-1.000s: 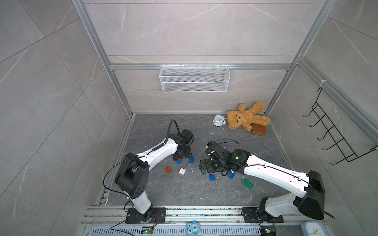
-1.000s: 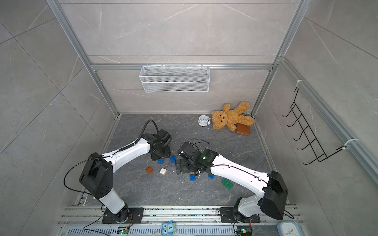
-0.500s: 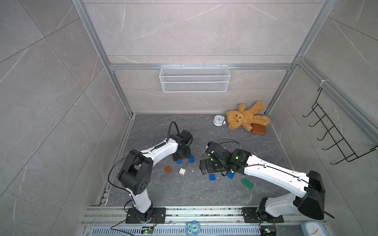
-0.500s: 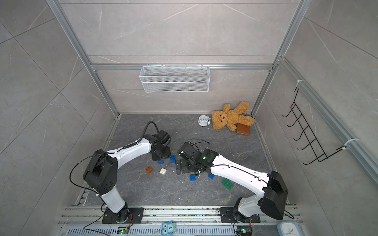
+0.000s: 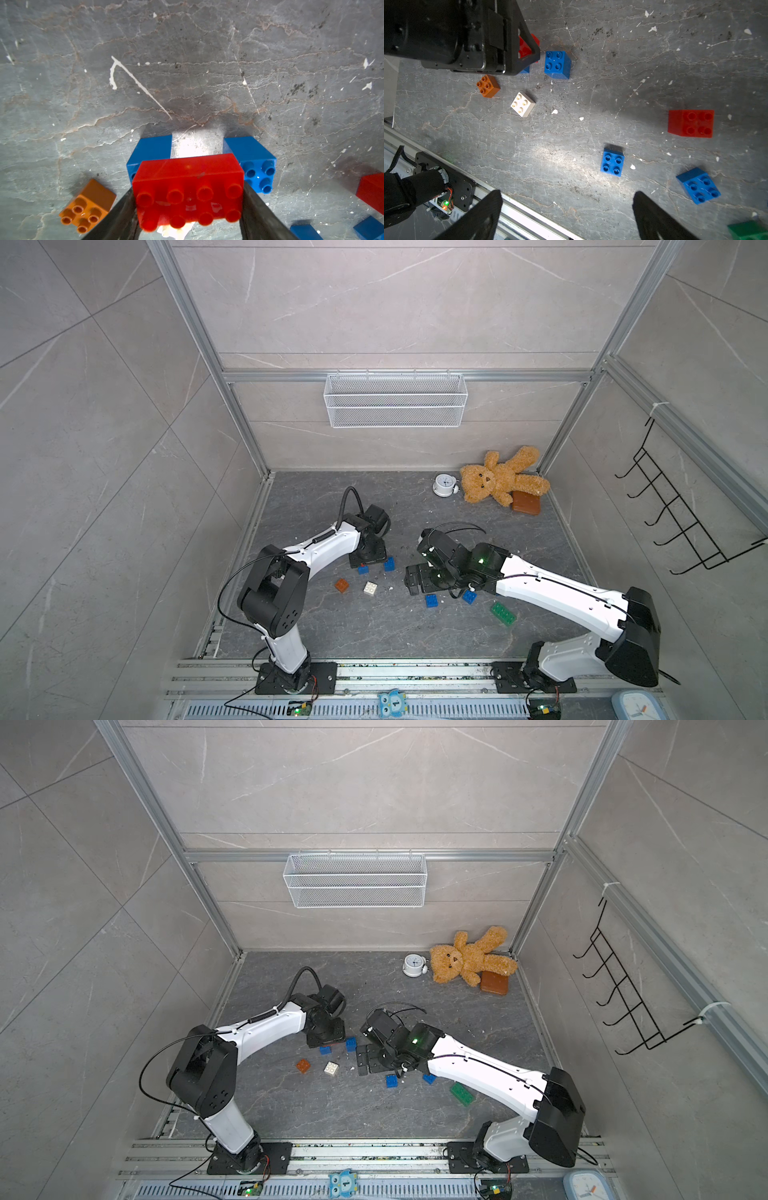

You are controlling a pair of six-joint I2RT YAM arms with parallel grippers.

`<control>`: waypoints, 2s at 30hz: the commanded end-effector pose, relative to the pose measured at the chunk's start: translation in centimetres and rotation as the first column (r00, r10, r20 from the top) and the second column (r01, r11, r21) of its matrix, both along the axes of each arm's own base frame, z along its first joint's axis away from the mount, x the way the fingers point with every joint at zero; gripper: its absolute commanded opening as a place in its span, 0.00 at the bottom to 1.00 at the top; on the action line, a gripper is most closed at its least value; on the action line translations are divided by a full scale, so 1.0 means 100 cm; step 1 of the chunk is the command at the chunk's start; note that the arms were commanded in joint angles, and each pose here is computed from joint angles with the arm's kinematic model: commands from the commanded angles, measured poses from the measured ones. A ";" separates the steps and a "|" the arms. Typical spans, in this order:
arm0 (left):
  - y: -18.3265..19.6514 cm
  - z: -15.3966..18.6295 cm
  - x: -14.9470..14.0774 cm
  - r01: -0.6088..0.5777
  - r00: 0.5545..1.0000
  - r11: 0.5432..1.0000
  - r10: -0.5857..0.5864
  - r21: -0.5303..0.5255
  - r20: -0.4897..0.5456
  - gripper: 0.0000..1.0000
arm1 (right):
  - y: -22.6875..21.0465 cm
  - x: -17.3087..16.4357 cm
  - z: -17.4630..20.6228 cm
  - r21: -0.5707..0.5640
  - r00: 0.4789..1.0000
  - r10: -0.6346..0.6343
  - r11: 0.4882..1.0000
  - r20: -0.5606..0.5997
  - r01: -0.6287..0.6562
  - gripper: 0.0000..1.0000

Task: Assemble the letter h with lego
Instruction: Assemble the lego brick with the lego brick.

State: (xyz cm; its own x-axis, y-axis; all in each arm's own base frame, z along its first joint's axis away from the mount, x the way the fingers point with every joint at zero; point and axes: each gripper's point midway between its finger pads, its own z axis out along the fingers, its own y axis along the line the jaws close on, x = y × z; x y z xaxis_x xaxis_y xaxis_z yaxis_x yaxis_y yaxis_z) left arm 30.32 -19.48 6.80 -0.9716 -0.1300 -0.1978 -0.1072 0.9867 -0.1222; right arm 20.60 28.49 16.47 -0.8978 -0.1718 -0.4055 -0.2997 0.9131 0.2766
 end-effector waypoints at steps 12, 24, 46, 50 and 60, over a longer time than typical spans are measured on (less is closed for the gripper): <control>0.005 0.027 -0.004 0.019 1.000 0.999 -0.018 -0.026 0.022 0.00 | 0.000 0.000 -0.009 -0.018 1.000 -0.008 1.000 -0.029 0.007 1.00; 0.012 0.016 -0.007 0.016 1.000 1.000 -0.016 -0.027 0.005 0.00 | 0.004 0.000 -0.014 -0.016 0.999 -0.005 1.000 -0.038 0.005 1.00; 0.008 -0.008 -0.002 0.021 0.999 0.999 -0.022 -0.029 -0.038 0.00 | 0.008 0.002 -0.020 -0.024 0.999 -0.001 1.000 -0.045 0.000 1.00; 0.011 -0.012 -0.005 0.020 0.998 1.000 -0.021 -0.018 -0.051 0.00 | 0.008 0.002 -0.021 -0.024 0.999 -0.002 1.000 -0.048 0.001 1.00; 0.011 -0.004 -0.007 -0.002 0.999 1.000 0.000 -0.030 -0.045 0.00 | 0.008 0.002 -0.022 -0.025 0.999 -0.005 1.000 -0.049 0.004 1.00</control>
